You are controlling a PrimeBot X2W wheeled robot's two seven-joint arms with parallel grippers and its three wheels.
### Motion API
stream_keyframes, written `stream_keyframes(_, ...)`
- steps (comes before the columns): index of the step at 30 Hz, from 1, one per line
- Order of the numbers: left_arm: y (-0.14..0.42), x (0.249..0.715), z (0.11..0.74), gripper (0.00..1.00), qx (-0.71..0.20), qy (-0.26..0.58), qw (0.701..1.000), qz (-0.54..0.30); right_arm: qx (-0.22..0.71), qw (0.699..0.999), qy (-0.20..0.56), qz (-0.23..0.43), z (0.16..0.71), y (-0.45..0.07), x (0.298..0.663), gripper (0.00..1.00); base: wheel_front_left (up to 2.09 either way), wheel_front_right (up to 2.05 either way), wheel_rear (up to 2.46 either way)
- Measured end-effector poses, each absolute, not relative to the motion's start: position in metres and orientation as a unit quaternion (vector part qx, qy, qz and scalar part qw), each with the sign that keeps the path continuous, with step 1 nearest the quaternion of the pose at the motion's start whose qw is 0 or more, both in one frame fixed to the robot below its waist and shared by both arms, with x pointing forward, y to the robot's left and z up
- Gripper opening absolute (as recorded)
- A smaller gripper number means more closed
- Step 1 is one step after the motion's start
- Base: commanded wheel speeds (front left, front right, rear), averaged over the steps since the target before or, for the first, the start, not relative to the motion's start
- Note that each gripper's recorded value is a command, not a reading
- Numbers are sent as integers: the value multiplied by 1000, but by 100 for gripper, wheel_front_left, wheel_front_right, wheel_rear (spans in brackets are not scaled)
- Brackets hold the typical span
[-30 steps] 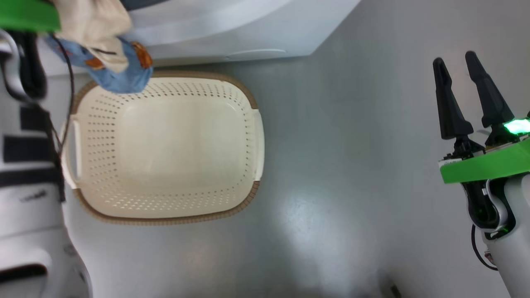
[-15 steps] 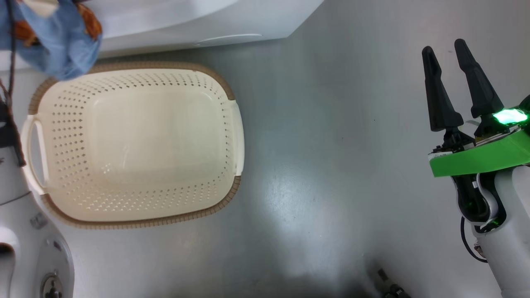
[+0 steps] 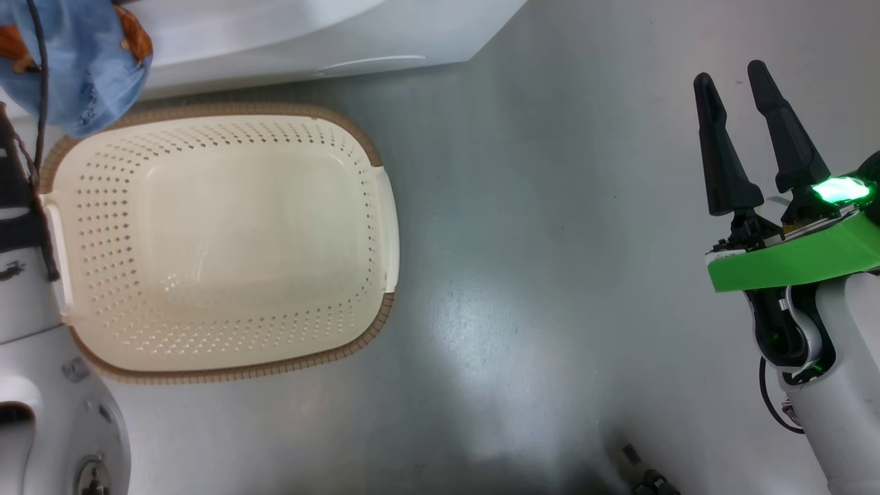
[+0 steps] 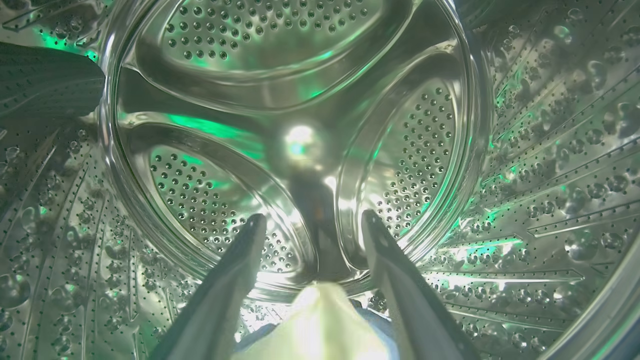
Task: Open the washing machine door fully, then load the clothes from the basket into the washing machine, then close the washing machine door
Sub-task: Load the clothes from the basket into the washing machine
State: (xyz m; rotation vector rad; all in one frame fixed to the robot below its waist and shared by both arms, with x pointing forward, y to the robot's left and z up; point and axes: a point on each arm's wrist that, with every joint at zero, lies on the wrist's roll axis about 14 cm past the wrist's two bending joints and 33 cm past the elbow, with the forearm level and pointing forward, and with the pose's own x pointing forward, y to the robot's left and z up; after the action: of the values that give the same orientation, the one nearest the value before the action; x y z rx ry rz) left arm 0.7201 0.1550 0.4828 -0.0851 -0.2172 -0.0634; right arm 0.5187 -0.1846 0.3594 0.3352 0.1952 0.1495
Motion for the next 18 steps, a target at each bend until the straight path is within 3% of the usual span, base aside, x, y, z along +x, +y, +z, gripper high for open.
stream_keyframes(18,150,688,463,100,-50,-63,996,-31,166,980,69,81,388,-182,520,100,0,0,0)
